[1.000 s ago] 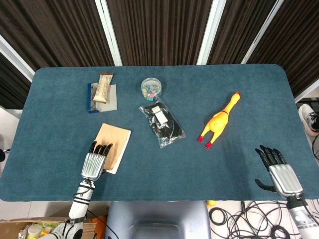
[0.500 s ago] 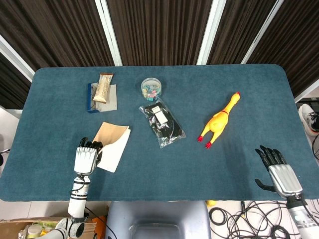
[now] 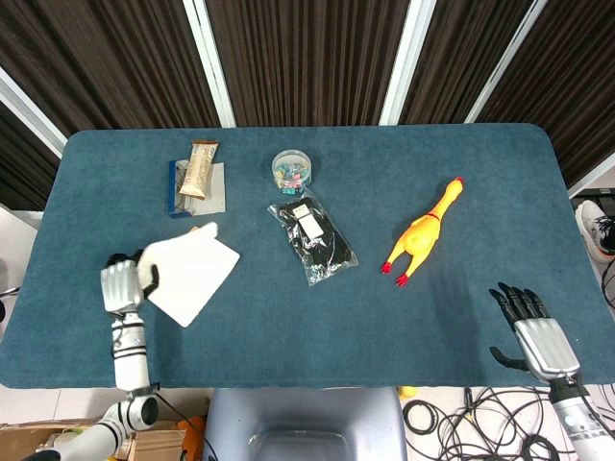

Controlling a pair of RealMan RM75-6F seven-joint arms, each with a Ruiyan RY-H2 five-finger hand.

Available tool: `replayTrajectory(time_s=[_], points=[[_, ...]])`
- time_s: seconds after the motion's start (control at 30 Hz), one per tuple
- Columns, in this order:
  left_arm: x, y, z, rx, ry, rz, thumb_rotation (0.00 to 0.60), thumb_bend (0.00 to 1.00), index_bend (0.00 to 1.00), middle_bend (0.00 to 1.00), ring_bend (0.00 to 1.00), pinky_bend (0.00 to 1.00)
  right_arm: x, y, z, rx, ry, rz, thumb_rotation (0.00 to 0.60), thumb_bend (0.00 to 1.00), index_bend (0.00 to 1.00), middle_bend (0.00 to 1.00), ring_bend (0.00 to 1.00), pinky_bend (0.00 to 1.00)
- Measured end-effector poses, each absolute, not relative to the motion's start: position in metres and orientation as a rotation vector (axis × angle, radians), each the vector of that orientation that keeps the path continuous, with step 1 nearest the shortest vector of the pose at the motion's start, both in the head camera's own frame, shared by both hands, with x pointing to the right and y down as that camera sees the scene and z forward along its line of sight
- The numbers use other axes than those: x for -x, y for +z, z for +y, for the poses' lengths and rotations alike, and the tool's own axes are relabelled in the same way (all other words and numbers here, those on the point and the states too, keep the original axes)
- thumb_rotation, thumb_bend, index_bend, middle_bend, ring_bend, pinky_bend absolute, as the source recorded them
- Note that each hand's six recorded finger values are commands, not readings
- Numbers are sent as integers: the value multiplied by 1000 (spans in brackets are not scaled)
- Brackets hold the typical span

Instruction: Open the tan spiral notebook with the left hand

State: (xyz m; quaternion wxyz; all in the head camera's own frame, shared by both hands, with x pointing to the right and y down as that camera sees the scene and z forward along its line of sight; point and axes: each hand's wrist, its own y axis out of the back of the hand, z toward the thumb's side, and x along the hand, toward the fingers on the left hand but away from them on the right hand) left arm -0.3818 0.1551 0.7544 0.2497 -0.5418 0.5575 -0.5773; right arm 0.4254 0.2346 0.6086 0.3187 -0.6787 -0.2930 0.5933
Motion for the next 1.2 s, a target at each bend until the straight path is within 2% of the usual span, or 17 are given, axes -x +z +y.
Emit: replayTrajectory(time_s=[0.13, 0.33, 0.43, 0.5, 0.53, 0.57, 0.6, 0.77, 1.03, 1.2], points=[[406, 761, 142, 1463, -1640, 1692, 600, 610, 650, 712, 565, 318, -423, 611, 236, 1789, 1565, -758, 600, 184, 0, 0, 0, 0], [431, 767, 129, 1399, -1726, 1711, 600, 562, 604, 660, 536, 317, -424, 612, 236, 1786, 1579, -750, 600, 185, 0, 0, 0, 0], [442, 772, 125, 1382, -1773, 1707, 600, 512, 433, 475, 398, 269, -425, 612, 236, 1783, 1587, -745, 600, 185, 0, 0, 0, 0], [449, 777, 124, 1383, -1822, 1672, 600, 467, 226, 273, 239, 201, -425, 613, 236, 1781, 1596, -742, 600, 185, 0, 0, 0, 0], [451, 780, 125, 1386, -1849, 1647, 600, 437, 92, 133, 125, 154, -425, 613, 236, 1782, 1598, -741, 600, 185, 0, 0, 0, 0], [454, 783, 126, 1390, -1878, 1616, 600, 414, 18, 41, 43, 127, -425, 613, 236, 1782, 1599, -740, 600, 185, 0, 0, 0, 0], [457, 787, 127, 1396, -1917, 1570, 600, 403, 2, 13, 17, 119, -425, 613, 236, 1782, 1600, -740, 600, 184, 0, 0, 0, 0], [462, 790, 126, 1404, -1959, 1454, 600, 347, 0, 0, 0, 93, -426, 613, 236, 1778, 1607, -742, 600, 185, 0, 0, 0, 0], [482, 744, 101, 1287, -1763, 1437, 599, 328, 0, 0, 0, 89, -424, 611, 237, 1787, 1595, -742, 600, 185, 0, 0, 0, 0], [487, 718, 97, 1313, -1648, 1448, 585, 351, 0, 0, 0, 96, -424, 604, 238, 1778, 1575, -756, 600, 185, 0, 0, 0, 0]])
